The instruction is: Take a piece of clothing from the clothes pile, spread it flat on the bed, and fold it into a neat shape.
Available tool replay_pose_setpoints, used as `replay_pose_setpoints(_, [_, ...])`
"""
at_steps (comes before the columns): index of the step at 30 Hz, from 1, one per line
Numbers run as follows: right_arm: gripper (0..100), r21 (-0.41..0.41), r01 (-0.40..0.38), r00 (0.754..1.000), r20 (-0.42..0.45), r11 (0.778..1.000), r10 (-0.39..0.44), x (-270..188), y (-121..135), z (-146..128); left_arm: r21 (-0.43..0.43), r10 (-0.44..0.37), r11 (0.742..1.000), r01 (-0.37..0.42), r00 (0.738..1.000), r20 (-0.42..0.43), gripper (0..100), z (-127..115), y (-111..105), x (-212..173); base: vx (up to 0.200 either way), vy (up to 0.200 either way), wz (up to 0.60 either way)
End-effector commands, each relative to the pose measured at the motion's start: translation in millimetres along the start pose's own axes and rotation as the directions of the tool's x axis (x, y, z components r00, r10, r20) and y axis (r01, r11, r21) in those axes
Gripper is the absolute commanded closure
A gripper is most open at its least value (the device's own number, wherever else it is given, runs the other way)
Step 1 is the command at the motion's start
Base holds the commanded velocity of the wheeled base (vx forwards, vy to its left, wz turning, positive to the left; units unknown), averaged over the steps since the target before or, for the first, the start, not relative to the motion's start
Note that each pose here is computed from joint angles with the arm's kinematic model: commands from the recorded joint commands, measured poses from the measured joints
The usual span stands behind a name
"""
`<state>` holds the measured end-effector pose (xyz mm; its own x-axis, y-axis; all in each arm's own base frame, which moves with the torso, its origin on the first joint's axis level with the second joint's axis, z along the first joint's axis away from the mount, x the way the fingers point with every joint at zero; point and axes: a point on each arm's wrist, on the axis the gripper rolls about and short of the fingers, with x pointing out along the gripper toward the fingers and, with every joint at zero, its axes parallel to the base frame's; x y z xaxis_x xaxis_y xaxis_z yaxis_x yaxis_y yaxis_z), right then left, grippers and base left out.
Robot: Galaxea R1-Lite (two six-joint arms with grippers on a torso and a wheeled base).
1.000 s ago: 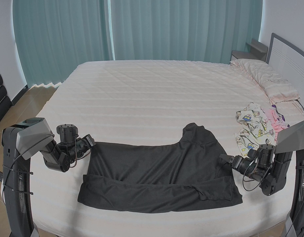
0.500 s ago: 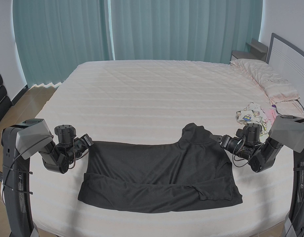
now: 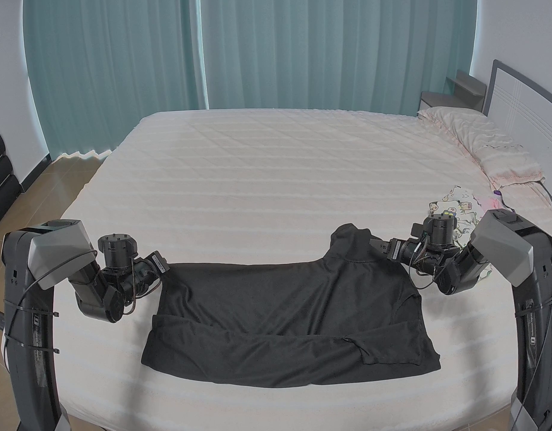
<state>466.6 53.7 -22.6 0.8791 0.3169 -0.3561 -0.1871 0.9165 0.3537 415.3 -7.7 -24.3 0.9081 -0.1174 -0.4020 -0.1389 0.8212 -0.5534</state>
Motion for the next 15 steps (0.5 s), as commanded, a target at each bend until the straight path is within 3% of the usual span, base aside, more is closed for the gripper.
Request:
replay_pose_setpoints(1, [0,-0.004,0.005,1.000,-0.028,1.000,-0.005,20.3,-4.7,-17.6,-0.001,0.000,1.000,0.000,1.000,-0.005,100,-3.1,1.0,-4.4,0.000,0.000,0.00])
replay_pose_setpoints(7, [0,-0.001,0.000,1.000,-0.019,1.000,0.000,25.5,-4.9,-17.1,-0.001,-0.002,1.000,0.002,1.000,-0.004,100,-3.0,0.2,-4.5,0.000,0.000,0.00])
replay_pose_setpoints(8, [100,0.001,0.000,1.000,-0.017,1.000,0.000,26.3,-5.2,-17.3,-0.001,-0.002,1.000,0.002,1.000,-0.004,100,-3.0,0.2,-4.5,0.000,0.000,0.00])
replay_pose_setpoints(15, [100,0.008,0.026,1.000,-0.016,1.000,-0.026,26.5,-9.5,-16.8,-0.001,-0.003,1.000,0.003,1.000,-0.005,100,-3.4,-0.4,-4.5,0.000,0.000,0.00])
